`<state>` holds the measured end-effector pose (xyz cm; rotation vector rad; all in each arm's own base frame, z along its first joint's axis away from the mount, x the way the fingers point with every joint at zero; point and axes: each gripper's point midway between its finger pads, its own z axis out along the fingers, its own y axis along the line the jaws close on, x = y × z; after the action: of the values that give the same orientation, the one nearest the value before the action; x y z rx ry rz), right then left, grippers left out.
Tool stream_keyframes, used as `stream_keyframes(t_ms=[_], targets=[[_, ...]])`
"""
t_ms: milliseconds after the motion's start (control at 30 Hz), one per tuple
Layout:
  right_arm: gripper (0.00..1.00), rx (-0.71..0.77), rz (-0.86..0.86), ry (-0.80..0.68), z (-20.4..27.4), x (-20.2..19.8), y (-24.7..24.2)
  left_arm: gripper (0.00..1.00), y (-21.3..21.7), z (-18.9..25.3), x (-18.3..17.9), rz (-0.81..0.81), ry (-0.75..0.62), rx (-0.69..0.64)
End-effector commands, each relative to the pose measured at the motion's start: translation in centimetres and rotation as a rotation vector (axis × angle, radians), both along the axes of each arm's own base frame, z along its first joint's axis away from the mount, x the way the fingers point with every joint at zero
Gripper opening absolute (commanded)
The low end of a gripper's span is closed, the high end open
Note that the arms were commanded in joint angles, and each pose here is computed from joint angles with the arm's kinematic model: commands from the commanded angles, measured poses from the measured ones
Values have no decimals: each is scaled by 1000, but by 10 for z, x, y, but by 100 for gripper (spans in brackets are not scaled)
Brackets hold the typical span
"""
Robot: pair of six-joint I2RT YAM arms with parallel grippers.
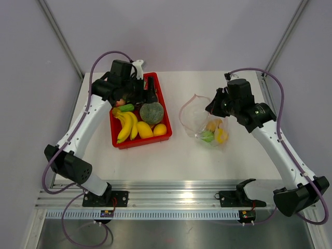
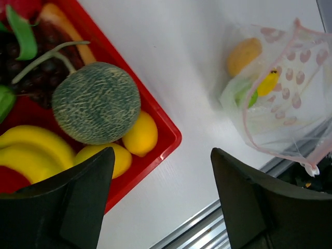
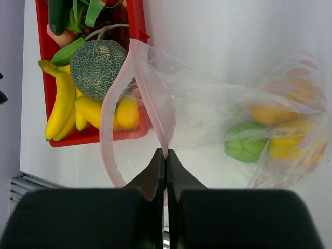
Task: Place the food in the zip-top bag and seal the zipper
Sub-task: Adjust the zipper food storage bag at the center of the board, then pick up the fake fruit from the bin.
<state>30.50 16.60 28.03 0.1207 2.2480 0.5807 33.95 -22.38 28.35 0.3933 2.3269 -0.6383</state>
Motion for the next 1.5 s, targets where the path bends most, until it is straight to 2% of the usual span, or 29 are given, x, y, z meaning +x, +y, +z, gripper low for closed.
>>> stream_keyframes(t_ms=[0,167,333,433,700,1000,1200,1367,1467], targets=[[0,53,10,-74,25,-2,4,84,20,-16,22,139,48,-34],[0,62,13,-77,27,-4,4,99,28,-48,46,263,137,-13],[0,58,10,-77,28,-7,2,99,37,-78,65,344,184,38],[1,55,14,-71,25,-8,2,92,50,-82,76,417,191,10],[1,65,30,-54,22,-4,9,63,73,-89,112,544,213,-113],[1,16,6,-9,16,2,4,59,70,-120,147,568,259,-91],[0,-55,-31,72,-5,2,-5,59,70,-132,155,562,264,-86],[0,-75,-75,110,-13,2,-11,50,76,-146,158,578,273,-51],[0,-84,-91,123,-12,3,-13,50,77,-150,159,591,264,-47]])
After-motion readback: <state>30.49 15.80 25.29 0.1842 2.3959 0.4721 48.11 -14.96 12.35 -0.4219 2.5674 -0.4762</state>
